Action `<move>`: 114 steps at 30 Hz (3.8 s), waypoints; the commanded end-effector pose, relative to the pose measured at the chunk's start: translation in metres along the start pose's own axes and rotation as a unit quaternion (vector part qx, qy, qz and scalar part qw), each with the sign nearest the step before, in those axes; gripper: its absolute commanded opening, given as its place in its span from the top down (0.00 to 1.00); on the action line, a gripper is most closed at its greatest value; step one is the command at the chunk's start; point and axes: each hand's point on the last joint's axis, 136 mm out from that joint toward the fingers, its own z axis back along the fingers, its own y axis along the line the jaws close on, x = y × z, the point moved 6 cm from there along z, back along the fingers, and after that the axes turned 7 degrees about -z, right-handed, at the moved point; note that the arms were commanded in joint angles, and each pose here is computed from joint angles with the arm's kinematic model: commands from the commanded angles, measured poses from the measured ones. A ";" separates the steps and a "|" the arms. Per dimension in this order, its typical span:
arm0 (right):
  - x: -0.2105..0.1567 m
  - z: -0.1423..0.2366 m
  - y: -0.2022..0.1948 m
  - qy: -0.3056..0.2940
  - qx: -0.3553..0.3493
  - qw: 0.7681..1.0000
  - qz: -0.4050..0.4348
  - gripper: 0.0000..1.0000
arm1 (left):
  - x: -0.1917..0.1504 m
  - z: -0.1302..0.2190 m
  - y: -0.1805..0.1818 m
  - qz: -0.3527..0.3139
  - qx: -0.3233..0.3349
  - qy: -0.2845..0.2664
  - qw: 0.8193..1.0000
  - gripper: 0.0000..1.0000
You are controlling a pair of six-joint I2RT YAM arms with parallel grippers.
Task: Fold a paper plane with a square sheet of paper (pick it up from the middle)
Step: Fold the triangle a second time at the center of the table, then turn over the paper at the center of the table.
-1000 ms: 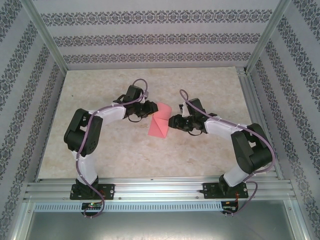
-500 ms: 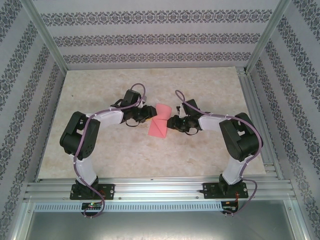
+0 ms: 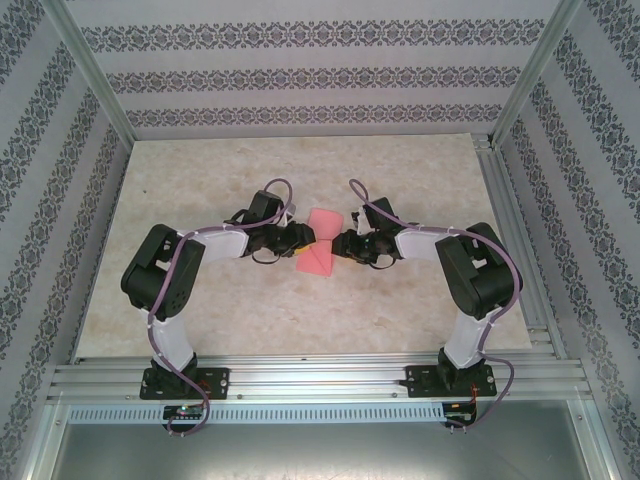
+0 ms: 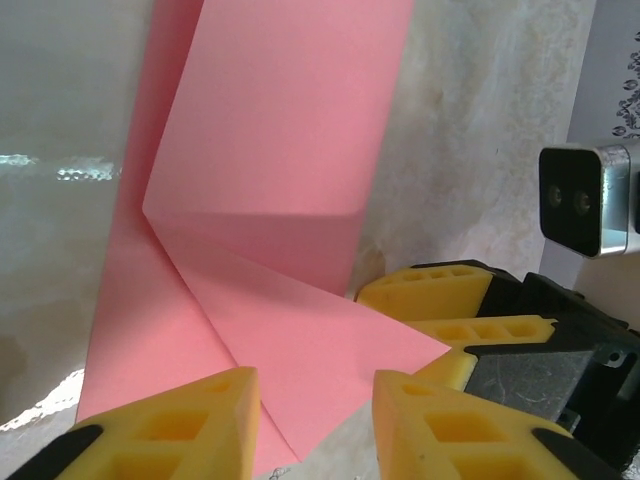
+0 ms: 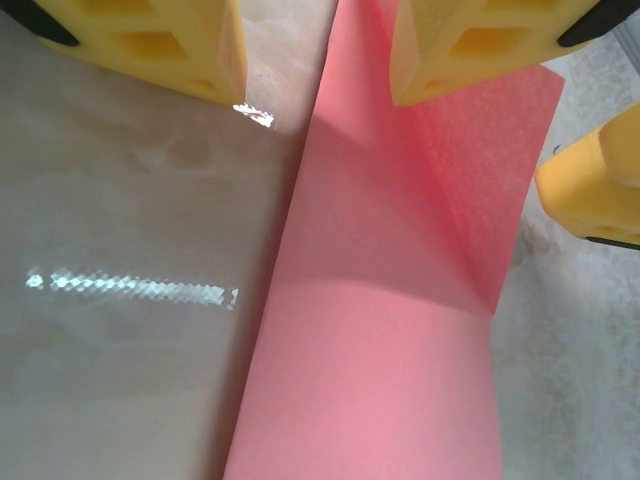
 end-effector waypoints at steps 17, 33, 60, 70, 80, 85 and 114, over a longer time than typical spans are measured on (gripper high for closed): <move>0.016 -0.016 0.015 -0.008 0.043 0.999 0.001 0.55 | 0.003 -0.034 0.026 0.017 0.040 0.025 0.999 0.75; 0.008 0.013 0.024 -0.039 0.096 0.995 0.014 0.36 | 0.003 -0.030 0.025 0.018 0.049 0.021 0.998 0.76; 0.000 -0.021 0.013 -0.003 0.070 0.998 -0.002 0.54 | 0.006 -0.029 0.020 0.015 0.046 0.024 0.999 0.76; -0.002 -0.014 0.014 -0.009 0.077 0.997 0.006 0.73 | 0.009 -0.028 0.016 0.012 0.043 0.021 0.999 0.76; 0.002 -0.007 0.021 -0.014 0.071 0.997 0.020 0.93 | 0.012 -0.021 0.005 0.008 0.029 0.012 0.999 0.76; 0.004 0.013 0.028 -0.022 0.026 0.998 0.059 0.96 | 0.019 0.000 -0.017 -0.010 0.015 -0.017 1.000 0.70; -0.086 -0.016 0.082 0.036 -0.496 0.744 0.446 0.90 | 0.002 0.219 0.058 0.135 0.134 -0.307 0.933 0.53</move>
